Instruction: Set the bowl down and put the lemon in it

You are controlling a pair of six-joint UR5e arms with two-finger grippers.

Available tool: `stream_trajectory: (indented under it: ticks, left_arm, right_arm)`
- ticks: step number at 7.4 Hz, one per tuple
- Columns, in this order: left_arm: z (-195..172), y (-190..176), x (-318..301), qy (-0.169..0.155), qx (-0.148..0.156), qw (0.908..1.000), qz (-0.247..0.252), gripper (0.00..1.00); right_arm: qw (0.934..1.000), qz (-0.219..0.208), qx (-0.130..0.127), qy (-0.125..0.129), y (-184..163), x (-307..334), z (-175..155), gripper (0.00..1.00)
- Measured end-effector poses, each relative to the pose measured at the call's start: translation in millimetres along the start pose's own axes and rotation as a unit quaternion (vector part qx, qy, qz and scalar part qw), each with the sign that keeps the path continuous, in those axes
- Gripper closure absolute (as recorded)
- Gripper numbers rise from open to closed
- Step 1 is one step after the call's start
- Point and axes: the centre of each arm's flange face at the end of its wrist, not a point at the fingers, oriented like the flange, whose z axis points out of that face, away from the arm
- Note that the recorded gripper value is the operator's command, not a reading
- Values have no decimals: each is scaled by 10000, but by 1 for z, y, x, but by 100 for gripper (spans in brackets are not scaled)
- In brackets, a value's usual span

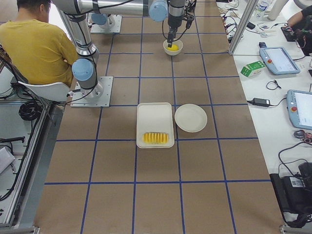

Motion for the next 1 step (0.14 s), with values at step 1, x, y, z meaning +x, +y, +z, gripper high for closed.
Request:
stream_trajectory:
  ticks: [1]
  left_arm:
    - [-1, -2, -1, -29, 34, 10000, 6, 0]
  right_arm:
    - [9994, -321, -106, -1, 11, 3, -6, 0]
